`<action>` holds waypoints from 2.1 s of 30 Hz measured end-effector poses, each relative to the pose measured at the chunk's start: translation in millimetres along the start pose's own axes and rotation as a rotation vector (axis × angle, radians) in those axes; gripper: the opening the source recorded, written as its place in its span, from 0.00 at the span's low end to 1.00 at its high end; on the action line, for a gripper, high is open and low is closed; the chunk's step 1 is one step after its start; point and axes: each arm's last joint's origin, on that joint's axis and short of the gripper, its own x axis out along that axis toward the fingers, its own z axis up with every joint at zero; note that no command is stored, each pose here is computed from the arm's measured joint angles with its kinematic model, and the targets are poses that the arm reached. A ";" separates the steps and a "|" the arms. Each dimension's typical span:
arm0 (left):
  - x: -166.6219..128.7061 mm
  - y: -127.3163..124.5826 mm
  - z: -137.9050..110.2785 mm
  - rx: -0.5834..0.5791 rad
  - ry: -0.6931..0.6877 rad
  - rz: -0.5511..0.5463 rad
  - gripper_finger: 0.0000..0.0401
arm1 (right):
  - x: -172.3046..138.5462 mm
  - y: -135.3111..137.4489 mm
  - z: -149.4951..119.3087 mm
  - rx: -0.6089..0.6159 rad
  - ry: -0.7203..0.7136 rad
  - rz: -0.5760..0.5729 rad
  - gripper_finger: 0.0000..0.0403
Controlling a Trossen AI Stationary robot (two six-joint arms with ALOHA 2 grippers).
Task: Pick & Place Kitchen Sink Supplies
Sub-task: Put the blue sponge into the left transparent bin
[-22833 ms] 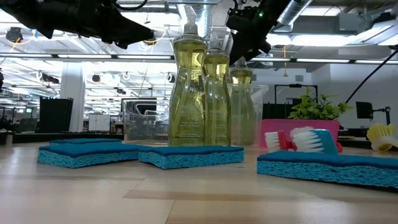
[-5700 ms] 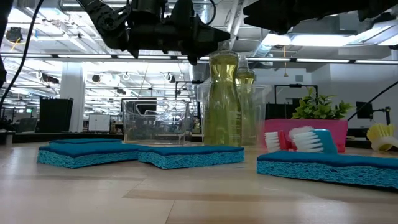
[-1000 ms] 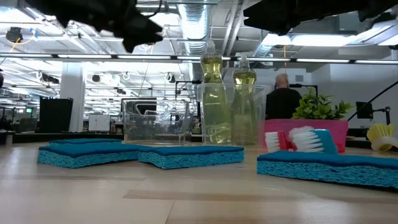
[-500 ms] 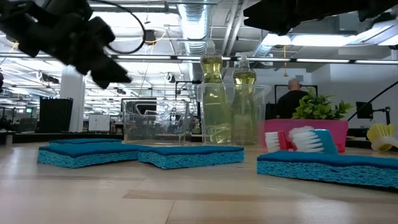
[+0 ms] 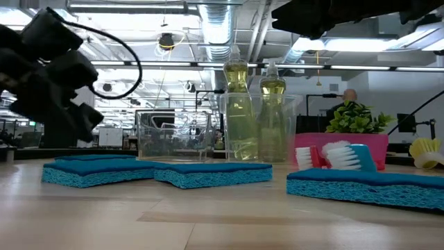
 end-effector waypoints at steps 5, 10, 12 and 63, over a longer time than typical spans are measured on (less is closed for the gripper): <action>1.2 0.8 -12.1 0.013 0.028 0.095 0.37 | 0.0 0.0 0.1 0.000 -0.001 0.000 0.64; 0.9 3.6 -14.9 0.013 0.027 0.179 0.36 | 0.0 0.0 0.1 0.001 -0.001 0.000 0.64; 1.4 3.8 -15.4 0.009 0.033 0.181 0.36 | 0.0 -0.1 0.1 0.000 -0.001 -0.001 0.64; 12.9 -12.9 8.5 0.371 -0.213 0.004 0.02 | 0.0 -0.2 0.8 0.002 -0.008 -0.001 0.64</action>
